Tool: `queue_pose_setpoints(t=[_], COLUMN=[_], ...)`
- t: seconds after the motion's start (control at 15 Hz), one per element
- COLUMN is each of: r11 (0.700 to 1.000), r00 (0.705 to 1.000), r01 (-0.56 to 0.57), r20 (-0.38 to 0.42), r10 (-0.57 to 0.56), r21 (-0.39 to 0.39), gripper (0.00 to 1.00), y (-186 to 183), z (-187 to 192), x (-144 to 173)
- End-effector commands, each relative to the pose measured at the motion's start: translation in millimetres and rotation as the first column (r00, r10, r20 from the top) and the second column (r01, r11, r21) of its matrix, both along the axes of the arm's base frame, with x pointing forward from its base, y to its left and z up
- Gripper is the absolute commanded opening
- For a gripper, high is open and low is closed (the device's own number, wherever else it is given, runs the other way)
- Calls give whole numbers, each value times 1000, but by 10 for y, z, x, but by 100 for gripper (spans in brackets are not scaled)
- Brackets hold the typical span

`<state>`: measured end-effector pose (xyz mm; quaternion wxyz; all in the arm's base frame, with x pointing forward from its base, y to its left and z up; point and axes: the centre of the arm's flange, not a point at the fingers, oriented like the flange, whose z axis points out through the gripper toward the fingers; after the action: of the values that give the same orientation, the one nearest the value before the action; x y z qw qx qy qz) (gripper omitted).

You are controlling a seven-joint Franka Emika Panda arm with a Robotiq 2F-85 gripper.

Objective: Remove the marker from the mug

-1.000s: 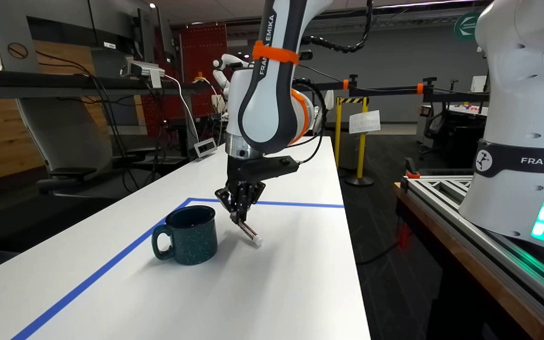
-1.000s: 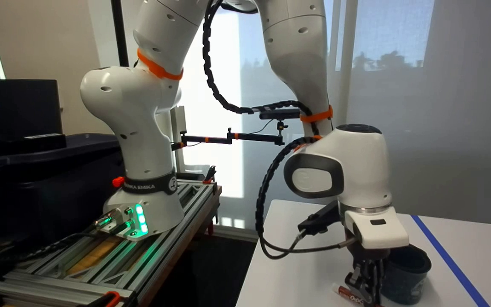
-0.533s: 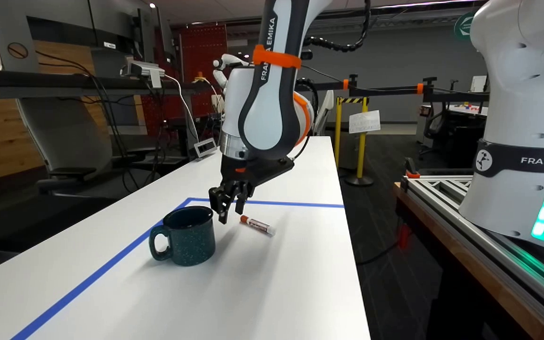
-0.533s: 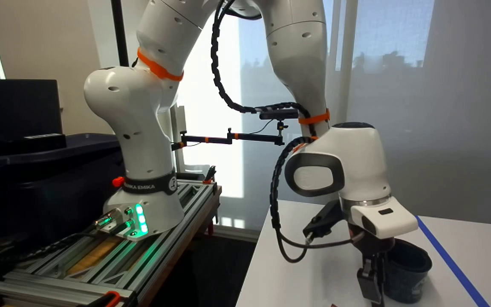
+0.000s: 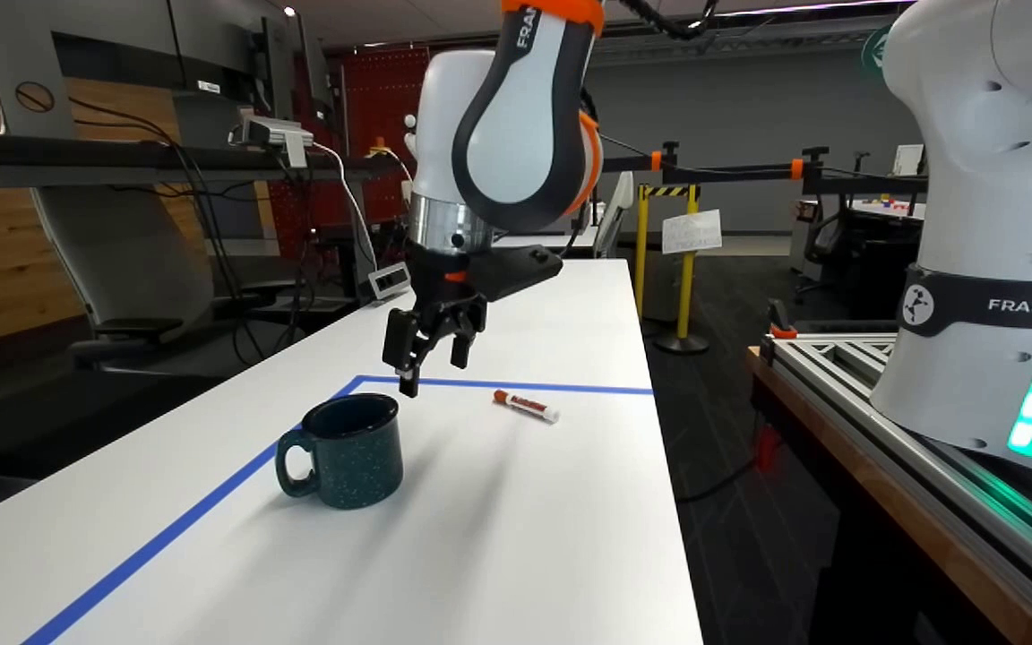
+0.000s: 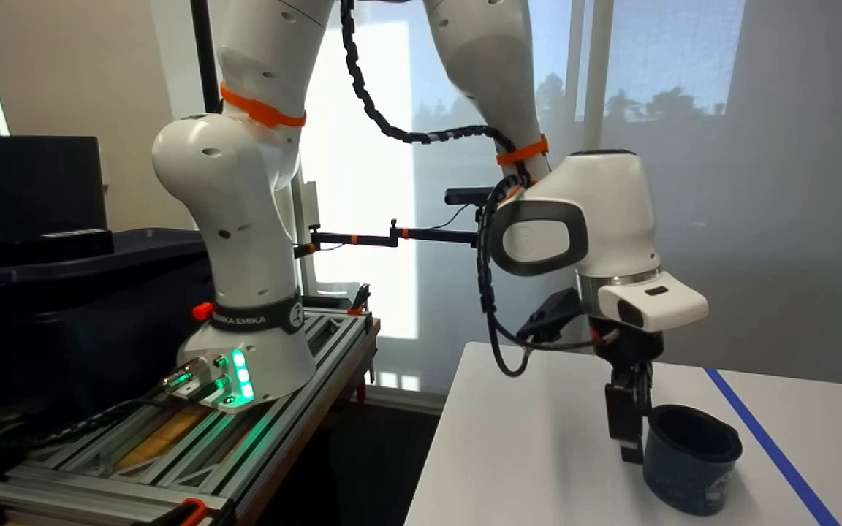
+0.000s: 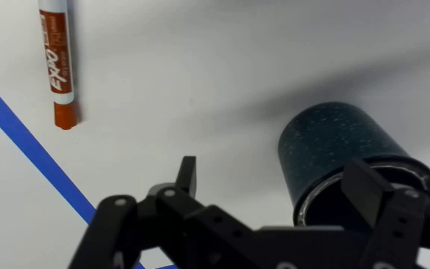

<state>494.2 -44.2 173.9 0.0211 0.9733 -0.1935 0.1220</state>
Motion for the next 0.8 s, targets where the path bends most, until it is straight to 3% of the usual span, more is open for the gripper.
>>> queue_pose_setpoints(t=[0.0, 0.27, 0.73], r11=[999, 996, 974], r00=[998, 993, 966], r01=[-40, -71, -229], r20=[-55, -91, -126], r10=[41, 76, 227], r21=[27, 51, 2], gripper=[100, 100, 100], y=[188, 255, 383], z=[551, 818, 1077], x=[-175, -155, -197])
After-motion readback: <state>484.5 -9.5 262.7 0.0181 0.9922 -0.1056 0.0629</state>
